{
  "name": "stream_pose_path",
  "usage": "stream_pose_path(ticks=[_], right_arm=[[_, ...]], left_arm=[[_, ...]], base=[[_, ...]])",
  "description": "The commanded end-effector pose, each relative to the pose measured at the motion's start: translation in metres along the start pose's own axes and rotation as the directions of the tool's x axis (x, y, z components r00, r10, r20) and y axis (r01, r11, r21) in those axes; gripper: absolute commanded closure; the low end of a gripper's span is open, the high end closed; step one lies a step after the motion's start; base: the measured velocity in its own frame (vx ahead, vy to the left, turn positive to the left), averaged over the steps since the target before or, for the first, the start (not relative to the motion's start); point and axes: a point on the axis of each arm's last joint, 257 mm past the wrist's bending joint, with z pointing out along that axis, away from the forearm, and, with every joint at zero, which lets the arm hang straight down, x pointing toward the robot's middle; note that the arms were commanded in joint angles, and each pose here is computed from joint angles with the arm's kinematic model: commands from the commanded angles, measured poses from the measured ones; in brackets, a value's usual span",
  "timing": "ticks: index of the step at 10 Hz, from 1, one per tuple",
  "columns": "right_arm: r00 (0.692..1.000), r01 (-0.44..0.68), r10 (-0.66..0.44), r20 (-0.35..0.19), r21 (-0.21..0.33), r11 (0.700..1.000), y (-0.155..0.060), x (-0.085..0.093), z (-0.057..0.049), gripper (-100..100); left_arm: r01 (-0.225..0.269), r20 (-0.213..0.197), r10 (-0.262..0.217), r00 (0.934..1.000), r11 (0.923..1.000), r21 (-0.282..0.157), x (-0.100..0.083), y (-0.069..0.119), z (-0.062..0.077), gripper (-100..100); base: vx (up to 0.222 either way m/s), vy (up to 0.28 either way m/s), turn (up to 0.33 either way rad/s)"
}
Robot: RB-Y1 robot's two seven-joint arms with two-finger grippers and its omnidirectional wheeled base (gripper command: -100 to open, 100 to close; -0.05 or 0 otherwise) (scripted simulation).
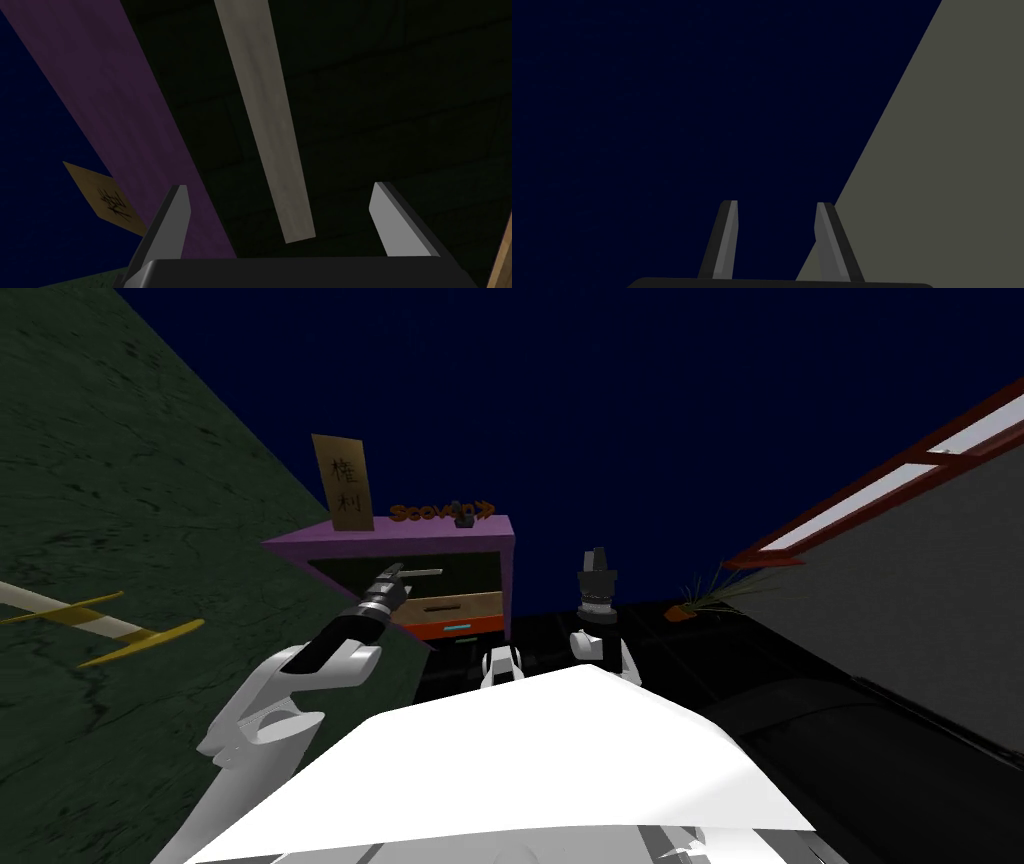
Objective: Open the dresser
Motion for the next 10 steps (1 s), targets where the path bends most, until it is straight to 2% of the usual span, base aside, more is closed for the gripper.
stream_pose_path(ticks=[1,2,4,5,7,8,9,10], right_arm=[[1.000,0.000,0.000,0.000,0.000,1.000,0.000,0.000,0.000,0],[1.000,0.000,0.000,0.000,0.000,1.000,0.000,0.000,0.000,0],[1.000,0.000,0.000,0.000,0.000,1.000,0.000,0.000,0.000,0],[1.000,0.000,0.000,0.000,0.000,1.000,0.000,0.000,0.000,0],[1.000,0.000,0.000,0.000,0.000,1.000,0.000,0.000,0.000,0],[1.000,0.000,0.000,0.000,0.000,1.000,0.000,0.000,0.000,0],[1.000,0.000,0.000,0.000,0.000,1.000,0.000,0.000,0.000,0],[1.000,0.000,0.000,0.000,0.000,1.000,0.000,0.000,0.000,0]], left_arm=[[-0.006,0.051,0.007,0.9987,0.9998,-0.016,-0.028,0.009,0.016,-100],[-0.013,0.085,0.012,0.9963,0.9999,0.010,-0.048,-0.004,0.023,-100],[-0.007,0.100,0.010,0.9950,0.9995,-0.030,-0.056,0.016,0.027,-100],[-0.010,0.136,0.011,0.9906,0.9999,-0.009,-0.077,0.005,0.034,-100],[-0.003,0.148,0.009,0.9890,0.9992,-0.040,-0.083,0.021,0.036,-100],[-0.003,0.185,0.007,0.9828,0.9998,-0.018,-0.105,0.009,0.043,-100],[0.005,0.196,0.005,0.9806,0.9988,-0.049,-0.112,0.025,0.044,-100],[0.007,0.232,-0.001,0.9728,0.9997,-0.024,-0.133,0.012,0.049,-100]], base=[[-0.095,0.002,-0.205],[-0.143,-0.008,-0.307],[-0.095,-0.006,-0.070],[-0.097,0.000,-0.283],[-0.070,-0.008,-0.110],[-0.103,-0.008,-0.250],[-0.113,-0.014,-0.219],[-0.141,-0.019,-0.371]])
